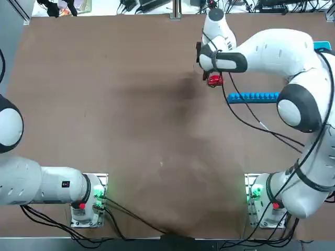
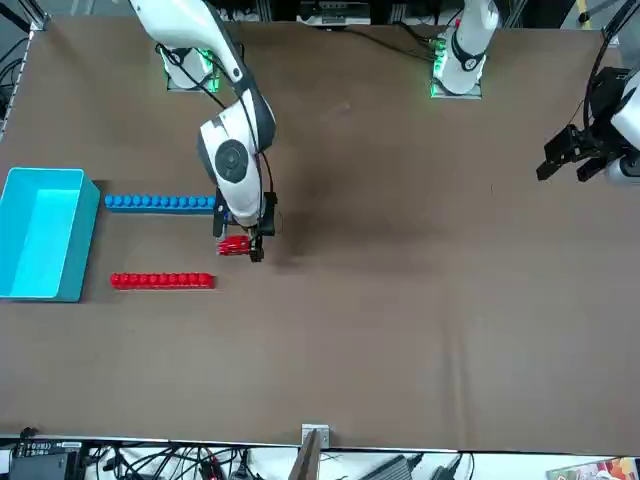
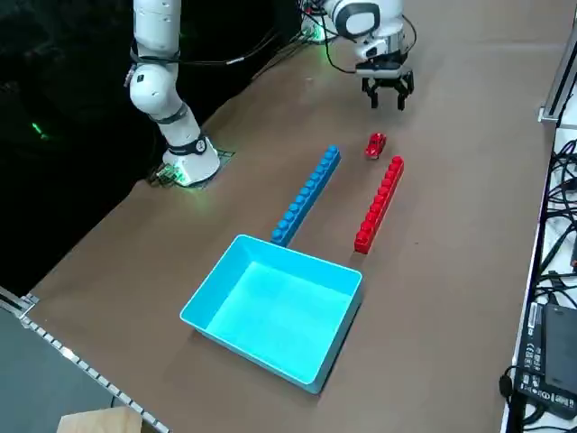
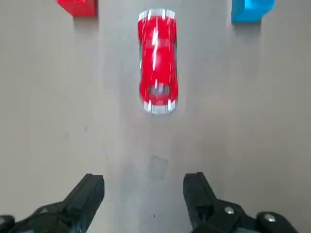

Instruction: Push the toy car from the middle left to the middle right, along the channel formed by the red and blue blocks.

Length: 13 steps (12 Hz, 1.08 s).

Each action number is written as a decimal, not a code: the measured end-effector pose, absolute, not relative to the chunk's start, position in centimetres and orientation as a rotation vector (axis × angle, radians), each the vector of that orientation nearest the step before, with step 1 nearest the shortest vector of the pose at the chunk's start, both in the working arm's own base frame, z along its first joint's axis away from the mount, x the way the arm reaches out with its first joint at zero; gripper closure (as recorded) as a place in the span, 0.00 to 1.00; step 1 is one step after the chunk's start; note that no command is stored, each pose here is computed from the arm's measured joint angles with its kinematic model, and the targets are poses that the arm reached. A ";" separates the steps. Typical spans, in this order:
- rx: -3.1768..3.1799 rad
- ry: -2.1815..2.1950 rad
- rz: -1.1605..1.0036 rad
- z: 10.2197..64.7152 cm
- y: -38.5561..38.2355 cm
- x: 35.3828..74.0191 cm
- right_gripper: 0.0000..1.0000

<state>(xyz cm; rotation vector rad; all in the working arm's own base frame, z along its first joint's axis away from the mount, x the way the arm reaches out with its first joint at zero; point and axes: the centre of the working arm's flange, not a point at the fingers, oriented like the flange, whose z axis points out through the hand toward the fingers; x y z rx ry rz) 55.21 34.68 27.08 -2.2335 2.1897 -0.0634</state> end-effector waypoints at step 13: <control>-2.669 1.717 -0.024 39.6 24.9 57.6 0.00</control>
